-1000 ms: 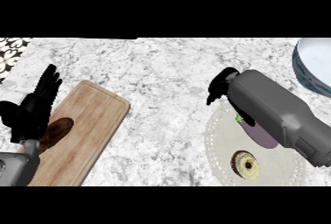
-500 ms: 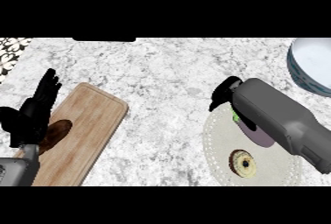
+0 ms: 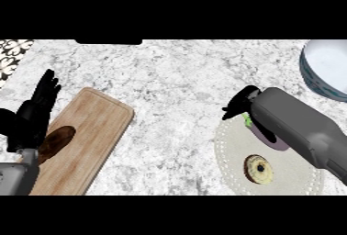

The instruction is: Pick the eggplant from the placemat and place it in the bowl

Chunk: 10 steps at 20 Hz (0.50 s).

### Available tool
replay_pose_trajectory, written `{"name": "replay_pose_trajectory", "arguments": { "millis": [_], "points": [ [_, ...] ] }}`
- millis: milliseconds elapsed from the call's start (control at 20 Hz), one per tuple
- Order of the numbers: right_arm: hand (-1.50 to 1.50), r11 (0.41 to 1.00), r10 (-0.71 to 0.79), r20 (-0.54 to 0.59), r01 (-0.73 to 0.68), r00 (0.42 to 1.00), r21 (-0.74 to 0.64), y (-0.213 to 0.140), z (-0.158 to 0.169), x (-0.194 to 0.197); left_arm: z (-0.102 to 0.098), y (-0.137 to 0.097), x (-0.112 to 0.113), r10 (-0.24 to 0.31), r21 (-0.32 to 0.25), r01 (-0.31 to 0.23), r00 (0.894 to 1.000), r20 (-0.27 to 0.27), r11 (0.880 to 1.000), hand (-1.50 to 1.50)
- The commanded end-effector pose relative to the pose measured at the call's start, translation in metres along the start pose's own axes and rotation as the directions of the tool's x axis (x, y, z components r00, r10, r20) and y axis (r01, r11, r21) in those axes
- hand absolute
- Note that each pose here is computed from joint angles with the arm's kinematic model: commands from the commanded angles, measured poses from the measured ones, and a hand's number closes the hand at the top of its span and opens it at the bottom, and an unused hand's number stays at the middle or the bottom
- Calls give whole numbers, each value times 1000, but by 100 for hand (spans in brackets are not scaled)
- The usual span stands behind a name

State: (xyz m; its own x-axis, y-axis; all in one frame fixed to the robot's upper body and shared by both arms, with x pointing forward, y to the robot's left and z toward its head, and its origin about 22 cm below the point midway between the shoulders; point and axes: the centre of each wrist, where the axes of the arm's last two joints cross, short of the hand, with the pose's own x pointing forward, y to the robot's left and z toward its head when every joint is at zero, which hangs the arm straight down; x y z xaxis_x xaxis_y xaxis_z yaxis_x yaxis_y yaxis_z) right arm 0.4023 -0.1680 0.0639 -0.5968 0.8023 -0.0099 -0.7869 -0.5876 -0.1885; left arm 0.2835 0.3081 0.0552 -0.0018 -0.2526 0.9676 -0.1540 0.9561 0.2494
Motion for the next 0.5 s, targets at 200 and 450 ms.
{"name": "replay_pose_trajectory", "arguments": {
  "millis": [200,450],
  "points": [
    [-150,992,-40,-17,41,999,119,3,-11,-7,2,-8,2,0,-20,1,1000,9,1000,0],
    [150,977,-76,3,74,997,202,30,-36,-10,2,-9,8,6,-10,-6,1000,6,1000,0]
  ]
}}
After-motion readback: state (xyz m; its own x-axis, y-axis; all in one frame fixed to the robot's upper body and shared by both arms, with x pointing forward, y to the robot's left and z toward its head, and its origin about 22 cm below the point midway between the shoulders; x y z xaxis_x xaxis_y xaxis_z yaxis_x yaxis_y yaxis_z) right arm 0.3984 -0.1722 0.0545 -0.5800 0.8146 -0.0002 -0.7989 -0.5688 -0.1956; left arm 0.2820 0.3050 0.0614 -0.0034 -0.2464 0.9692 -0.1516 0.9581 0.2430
